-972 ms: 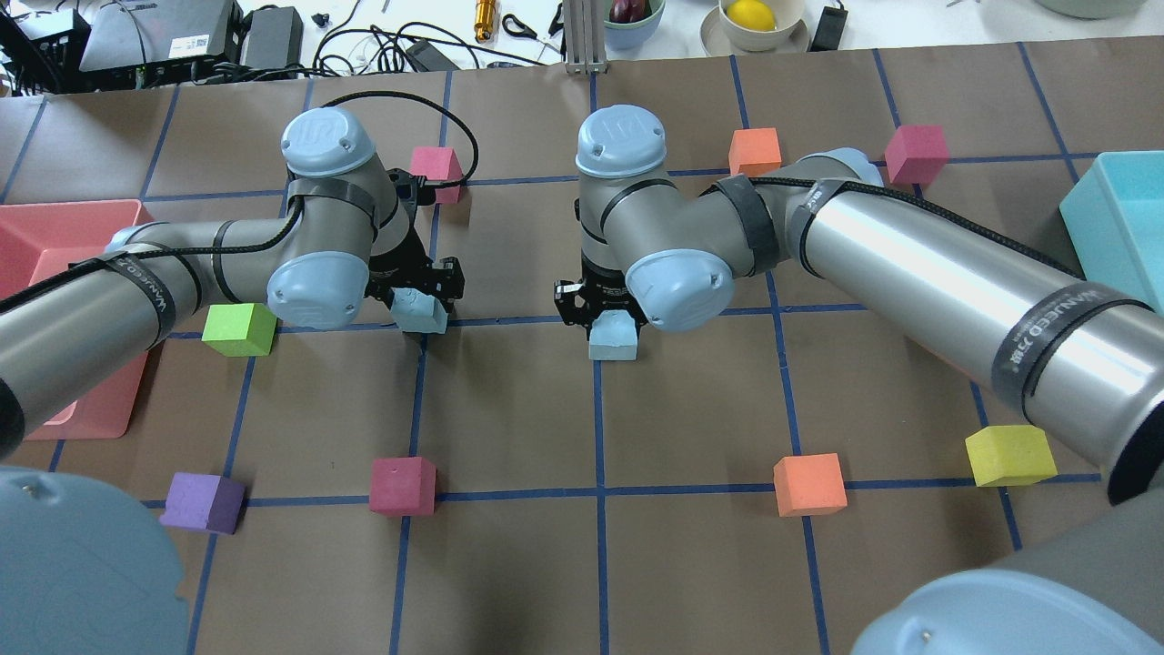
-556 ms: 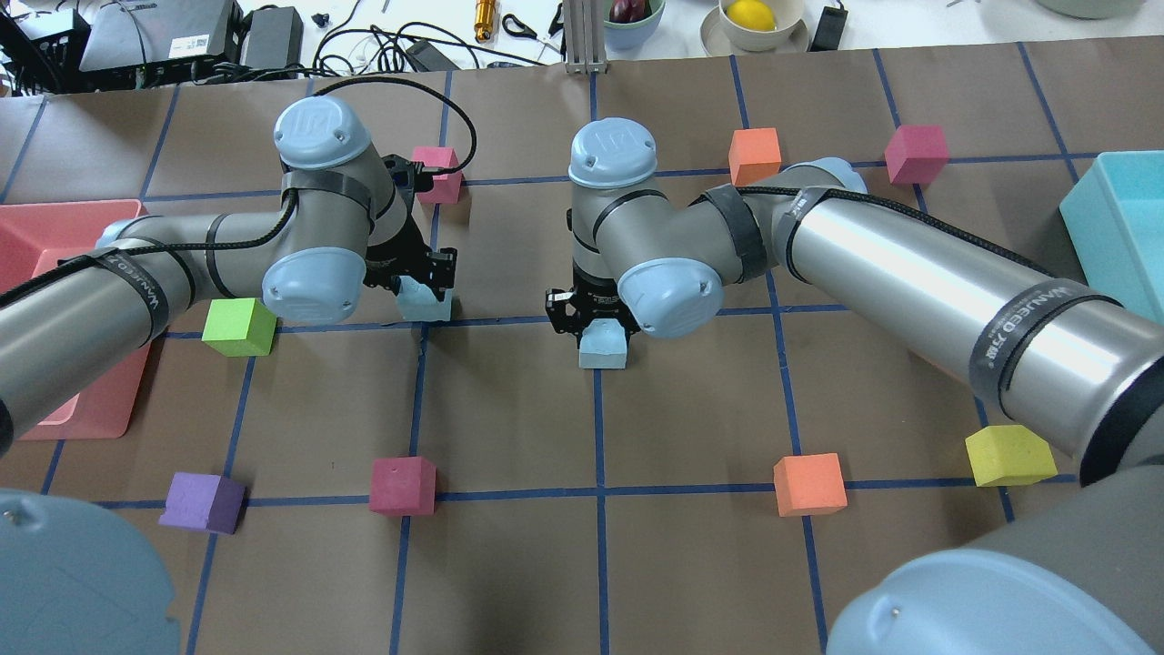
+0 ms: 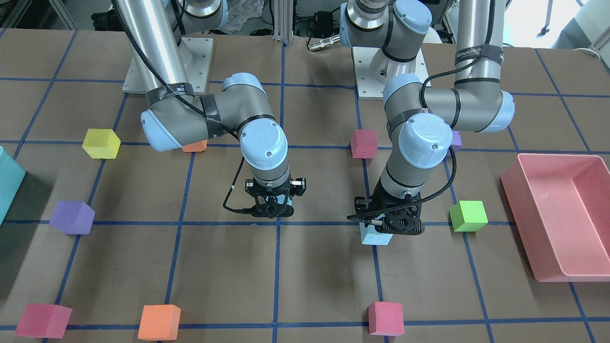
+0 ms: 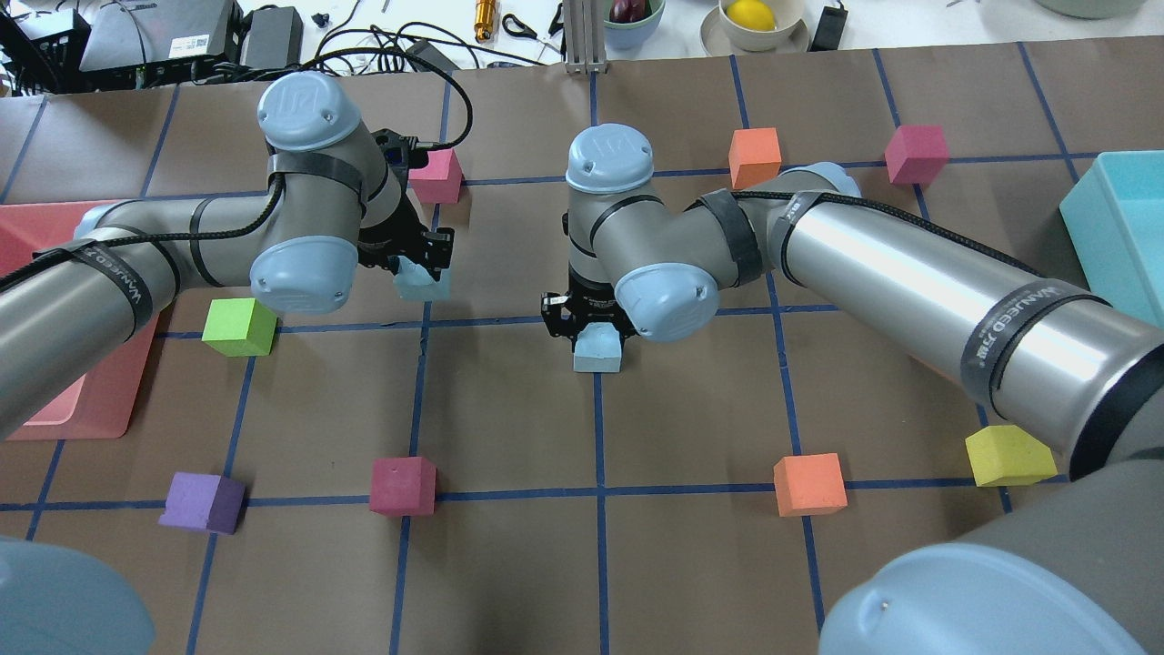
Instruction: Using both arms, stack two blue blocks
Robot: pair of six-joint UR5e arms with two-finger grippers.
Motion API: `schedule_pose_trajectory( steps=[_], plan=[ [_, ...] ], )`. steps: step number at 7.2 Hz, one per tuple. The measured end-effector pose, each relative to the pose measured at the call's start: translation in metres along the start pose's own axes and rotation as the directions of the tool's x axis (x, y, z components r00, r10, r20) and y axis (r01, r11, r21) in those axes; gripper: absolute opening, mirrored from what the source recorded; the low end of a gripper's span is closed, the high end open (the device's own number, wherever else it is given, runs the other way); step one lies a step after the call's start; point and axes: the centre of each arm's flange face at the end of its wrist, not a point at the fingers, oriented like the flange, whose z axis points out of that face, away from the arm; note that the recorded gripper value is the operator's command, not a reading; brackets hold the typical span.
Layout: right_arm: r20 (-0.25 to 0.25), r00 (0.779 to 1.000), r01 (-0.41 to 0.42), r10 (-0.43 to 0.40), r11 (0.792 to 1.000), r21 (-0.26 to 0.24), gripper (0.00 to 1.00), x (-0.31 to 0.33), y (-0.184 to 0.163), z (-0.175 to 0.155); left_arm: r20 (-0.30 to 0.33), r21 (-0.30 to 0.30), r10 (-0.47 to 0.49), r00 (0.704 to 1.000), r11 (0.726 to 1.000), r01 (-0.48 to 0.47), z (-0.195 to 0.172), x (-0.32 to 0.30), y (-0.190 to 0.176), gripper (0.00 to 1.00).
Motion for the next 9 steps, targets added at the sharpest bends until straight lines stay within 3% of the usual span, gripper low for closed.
schedule_pose_trajectory(
  steps=[1,5,9],
  plan=[
    [0.000,1.000,-0.001,0.001,1.000,-0.001,1.00,0.000,0.000,0.001,-0.002,0.006,0.002,1.000,1.000,-0.002,-0.004,0.001,0.001,0.00],
    [0.004,1.000,-0.020,0.020,1.000,0.013,1.00,0.006,-0.005,-0.012,-0.005,0.024,-0.010,1.000,1.000,0.010,-0.028,0.005,0.007,0.00],
    [0.024,0.995,-0.104,0.102,0.990,0.094,1.00,0.085,-0.024,-0.121,-0.055,0.019,-0.103,0.993,0.994,0.104,-0.047,0.051,0.022,0.00]
  ],
)
